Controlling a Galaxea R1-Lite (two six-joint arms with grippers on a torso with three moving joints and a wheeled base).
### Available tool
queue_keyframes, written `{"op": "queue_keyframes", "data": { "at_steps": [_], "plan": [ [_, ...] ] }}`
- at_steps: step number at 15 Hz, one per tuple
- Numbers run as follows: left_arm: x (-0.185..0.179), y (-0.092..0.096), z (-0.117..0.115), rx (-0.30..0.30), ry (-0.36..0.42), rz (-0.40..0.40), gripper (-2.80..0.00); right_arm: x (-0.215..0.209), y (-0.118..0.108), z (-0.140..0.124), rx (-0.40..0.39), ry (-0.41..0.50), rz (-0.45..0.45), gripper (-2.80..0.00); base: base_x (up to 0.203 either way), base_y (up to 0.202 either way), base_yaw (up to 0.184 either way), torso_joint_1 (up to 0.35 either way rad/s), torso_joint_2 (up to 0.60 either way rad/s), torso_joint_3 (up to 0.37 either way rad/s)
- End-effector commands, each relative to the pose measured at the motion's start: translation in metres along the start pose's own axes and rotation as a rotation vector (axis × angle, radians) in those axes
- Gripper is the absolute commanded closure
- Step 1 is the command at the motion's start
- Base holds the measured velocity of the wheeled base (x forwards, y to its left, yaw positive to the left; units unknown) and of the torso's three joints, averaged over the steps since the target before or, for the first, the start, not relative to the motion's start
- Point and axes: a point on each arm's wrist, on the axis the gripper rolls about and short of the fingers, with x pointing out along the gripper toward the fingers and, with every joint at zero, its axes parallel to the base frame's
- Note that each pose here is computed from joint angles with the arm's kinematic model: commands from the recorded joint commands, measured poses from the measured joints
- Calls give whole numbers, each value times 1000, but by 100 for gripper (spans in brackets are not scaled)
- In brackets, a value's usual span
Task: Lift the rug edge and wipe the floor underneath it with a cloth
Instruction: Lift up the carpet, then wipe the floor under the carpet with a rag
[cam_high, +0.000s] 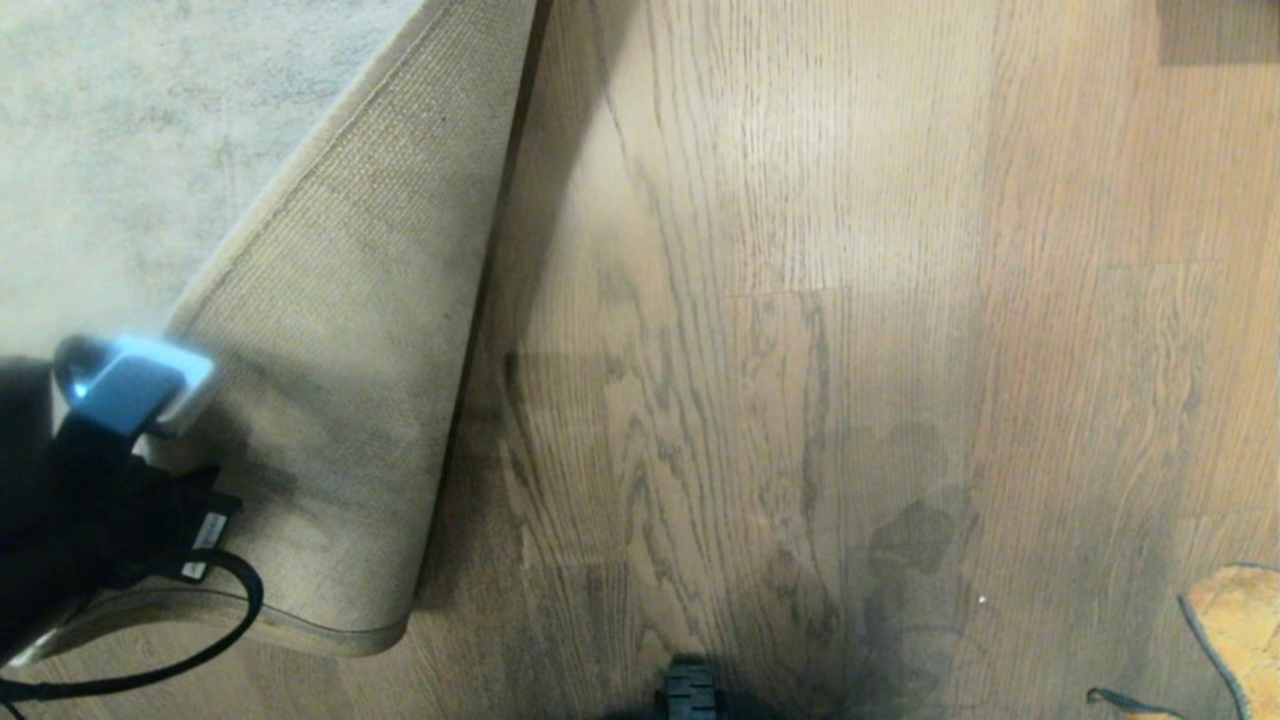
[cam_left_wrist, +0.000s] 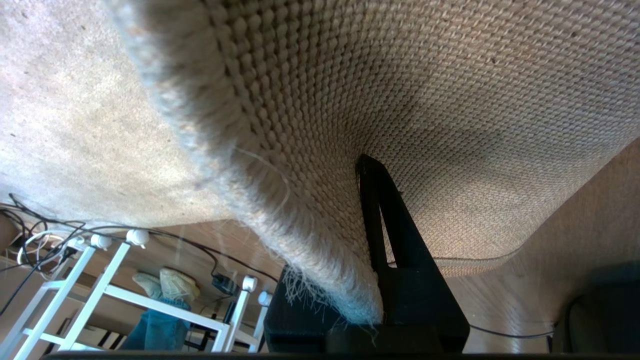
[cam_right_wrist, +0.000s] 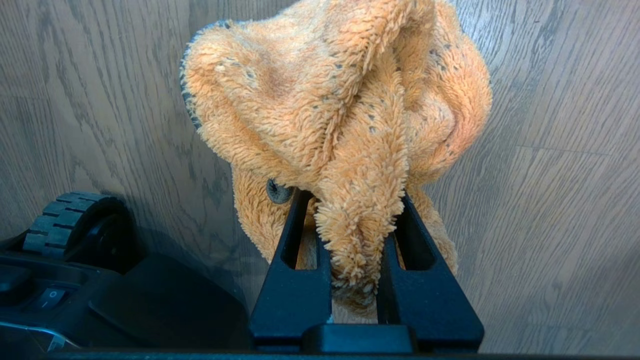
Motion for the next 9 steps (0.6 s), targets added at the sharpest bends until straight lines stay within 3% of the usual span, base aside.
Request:
{"op": "queue_keyframes", "data": {
  "at_steps": [1, 9],
  "plan": [
    [3, -2, 0, 8, 11, -1, 0, 0, 0, 0, -1, 2, 0, 0, 0, 0, 0, 0, 0, 0],
    [2, -4, -8, 12, 27, 0, 0, 0, 0, 0, -4, 2, 0, 0, 0, 0, 0, 0, 0, 0]
  ]
}}
